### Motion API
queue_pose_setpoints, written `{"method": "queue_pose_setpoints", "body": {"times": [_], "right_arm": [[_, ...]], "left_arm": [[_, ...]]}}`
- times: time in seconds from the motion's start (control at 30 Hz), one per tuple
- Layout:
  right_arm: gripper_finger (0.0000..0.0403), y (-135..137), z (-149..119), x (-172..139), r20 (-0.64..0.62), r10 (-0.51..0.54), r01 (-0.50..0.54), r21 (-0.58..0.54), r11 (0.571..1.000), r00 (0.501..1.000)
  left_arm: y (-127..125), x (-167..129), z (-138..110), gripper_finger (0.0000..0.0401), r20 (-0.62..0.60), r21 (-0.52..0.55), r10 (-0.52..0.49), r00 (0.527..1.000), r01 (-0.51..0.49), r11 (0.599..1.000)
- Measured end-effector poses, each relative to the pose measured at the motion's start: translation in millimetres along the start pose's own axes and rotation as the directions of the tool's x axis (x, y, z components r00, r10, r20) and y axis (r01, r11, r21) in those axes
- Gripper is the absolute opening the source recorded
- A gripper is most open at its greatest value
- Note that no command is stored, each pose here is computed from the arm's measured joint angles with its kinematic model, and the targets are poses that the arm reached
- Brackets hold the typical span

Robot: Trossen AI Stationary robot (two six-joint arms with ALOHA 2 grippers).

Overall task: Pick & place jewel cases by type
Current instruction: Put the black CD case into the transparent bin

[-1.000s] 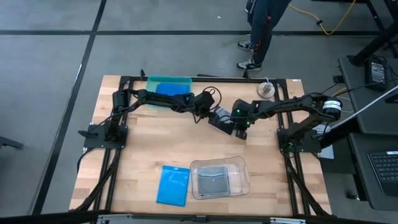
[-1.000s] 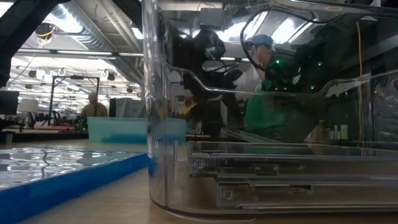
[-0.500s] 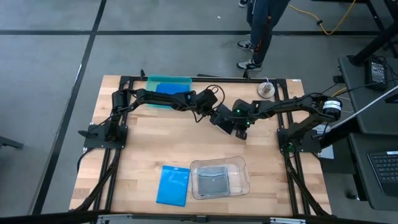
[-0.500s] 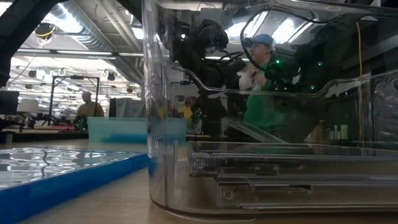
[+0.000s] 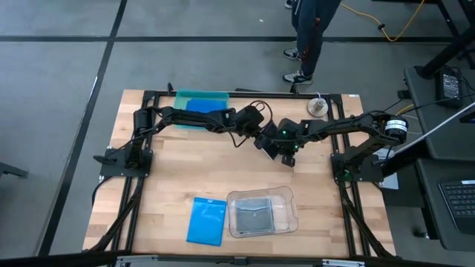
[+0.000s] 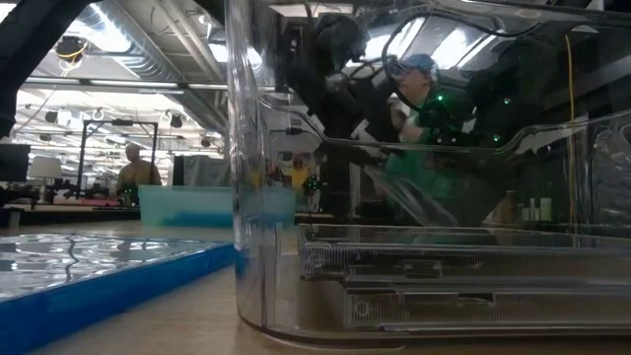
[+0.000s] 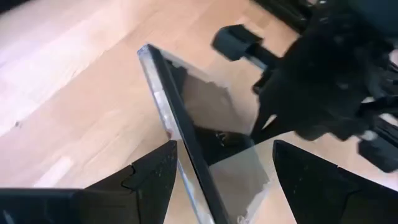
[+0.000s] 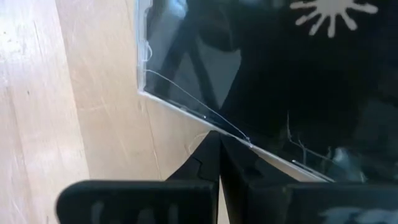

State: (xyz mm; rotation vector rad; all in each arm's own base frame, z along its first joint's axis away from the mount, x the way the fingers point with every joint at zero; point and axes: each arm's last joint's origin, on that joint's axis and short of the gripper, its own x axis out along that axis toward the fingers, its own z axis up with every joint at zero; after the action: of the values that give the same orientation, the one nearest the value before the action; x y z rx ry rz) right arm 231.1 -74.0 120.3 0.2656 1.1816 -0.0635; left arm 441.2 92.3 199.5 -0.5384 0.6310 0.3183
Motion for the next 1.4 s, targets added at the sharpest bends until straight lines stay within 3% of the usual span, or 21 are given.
{"method": "queue_pose_setpoints", "body": {"times": [0.53,1.0,1.4], "right_arm": [[0.0007,0.1,-1.0,-0.2,-0.013,0.001,-0.001,-0.015,1.0,1.0],[0.0007,0.8,-3.0,-0.5,-0.031,0.018,-0.019,-0.063,0.998,0.999],[0.0007,1.4,-4.7,-1.9,-0.04,0.023,-0.026,-0.079,0.997,0.999]], "left_arm": [[-3.2,2.9,-3.7,0.0252,-0.014,0.032,-0.002,1.0,0.002,0.999],[-17.2,3.2,-7.7,0.0238,0.023,0.163,0.001,1.0,-0.005,0.987],[-11.9,19.2,-20.7,0.0237,-0.023,0.112,0.02,1.0,-0.017,0.994]]}}
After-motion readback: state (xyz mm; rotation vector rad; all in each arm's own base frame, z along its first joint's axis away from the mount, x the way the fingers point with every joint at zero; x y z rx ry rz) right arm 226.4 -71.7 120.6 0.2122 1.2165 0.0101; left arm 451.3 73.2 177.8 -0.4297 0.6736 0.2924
